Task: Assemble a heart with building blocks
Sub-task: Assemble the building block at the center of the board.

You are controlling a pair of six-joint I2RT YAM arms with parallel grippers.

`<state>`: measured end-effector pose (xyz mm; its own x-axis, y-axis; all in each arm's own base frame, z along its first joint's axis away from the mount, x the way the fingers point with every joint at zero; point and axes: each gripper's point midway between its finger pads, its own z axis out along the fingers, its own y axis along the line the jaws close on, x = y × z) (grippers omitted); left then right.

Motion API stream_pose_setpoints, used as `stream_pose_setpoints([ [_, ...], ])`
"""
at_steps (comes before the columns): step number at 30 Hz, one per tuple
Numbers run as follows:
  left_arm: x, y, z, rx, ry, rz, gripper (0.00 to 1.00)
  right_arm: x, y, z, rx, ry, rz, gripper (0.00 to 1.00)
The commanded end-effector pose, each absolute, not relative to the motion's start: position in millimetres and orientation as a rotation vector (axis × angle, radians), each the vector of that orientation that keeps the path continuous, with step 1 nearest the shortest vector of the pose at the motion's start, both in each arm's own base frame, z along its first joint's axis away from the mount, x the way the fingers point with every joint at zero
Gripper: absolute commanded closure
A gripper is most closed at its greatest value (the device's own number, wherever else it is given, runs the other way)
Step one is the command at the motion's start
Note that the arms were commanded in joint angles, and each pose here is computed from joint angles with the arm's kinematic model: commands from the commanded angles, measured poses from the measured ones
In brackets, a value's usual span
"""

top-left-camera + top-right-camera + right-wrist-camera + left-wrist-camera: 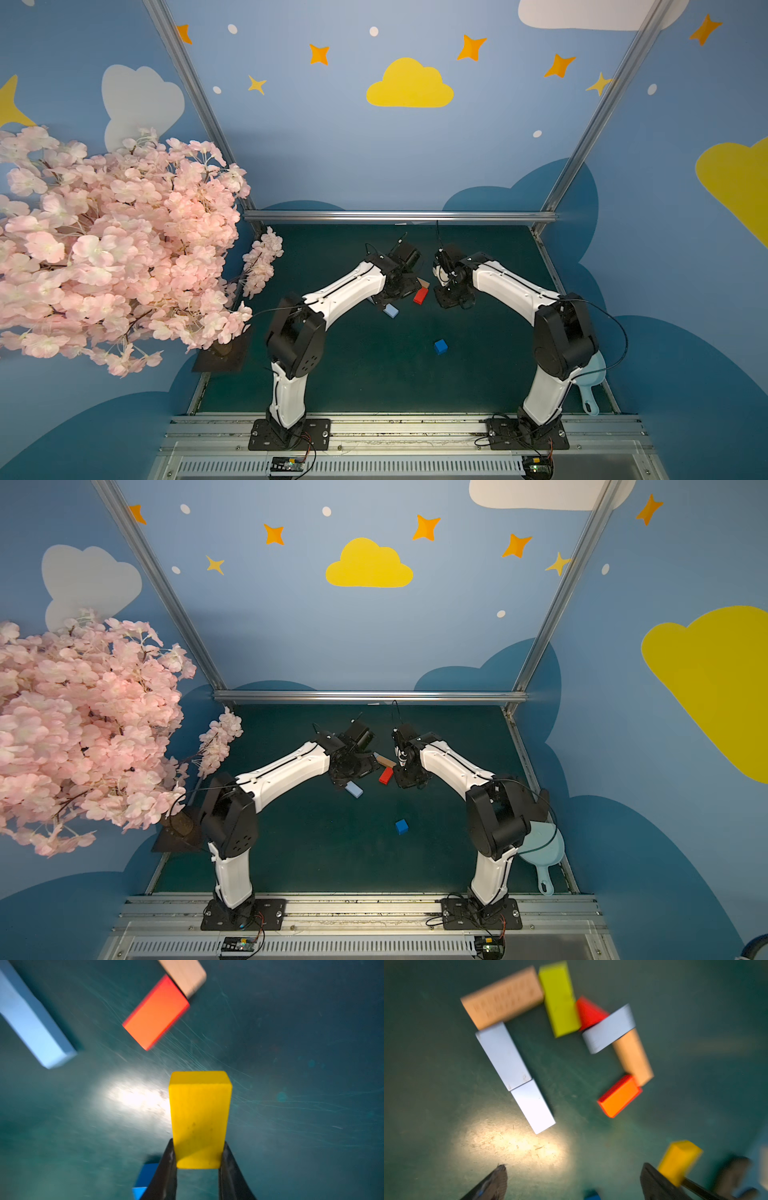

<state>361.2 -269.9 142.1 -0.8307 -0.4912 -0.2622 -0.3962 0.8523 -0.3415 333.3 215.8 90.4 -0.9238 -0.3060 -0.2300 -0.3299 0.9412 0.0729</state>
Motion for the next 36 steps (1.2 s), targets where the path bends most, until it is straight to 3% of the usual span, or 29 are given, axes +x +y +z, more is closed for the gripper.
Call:
stream_pose_setpoints([
  [1,361,-233,143,-0.668,2.614,-0.271,0.00,316,235,72,-0.118,3.017,0.268,1.00],
  [7,358,-202,139,-0.714,2.561,-0.293,0.00,303,260,57,0.137,3.068,0.281,1.00],
  [19,351,-178,122,-0.762,2.594,-0.270,0.00,301,307,39,0.233,3.121,0.326,1.00],
  [36,350,-165,112,-0.790,2.620,-0.274,0.00,318,316,17,0.445,3.144,0.322,1.00],
])
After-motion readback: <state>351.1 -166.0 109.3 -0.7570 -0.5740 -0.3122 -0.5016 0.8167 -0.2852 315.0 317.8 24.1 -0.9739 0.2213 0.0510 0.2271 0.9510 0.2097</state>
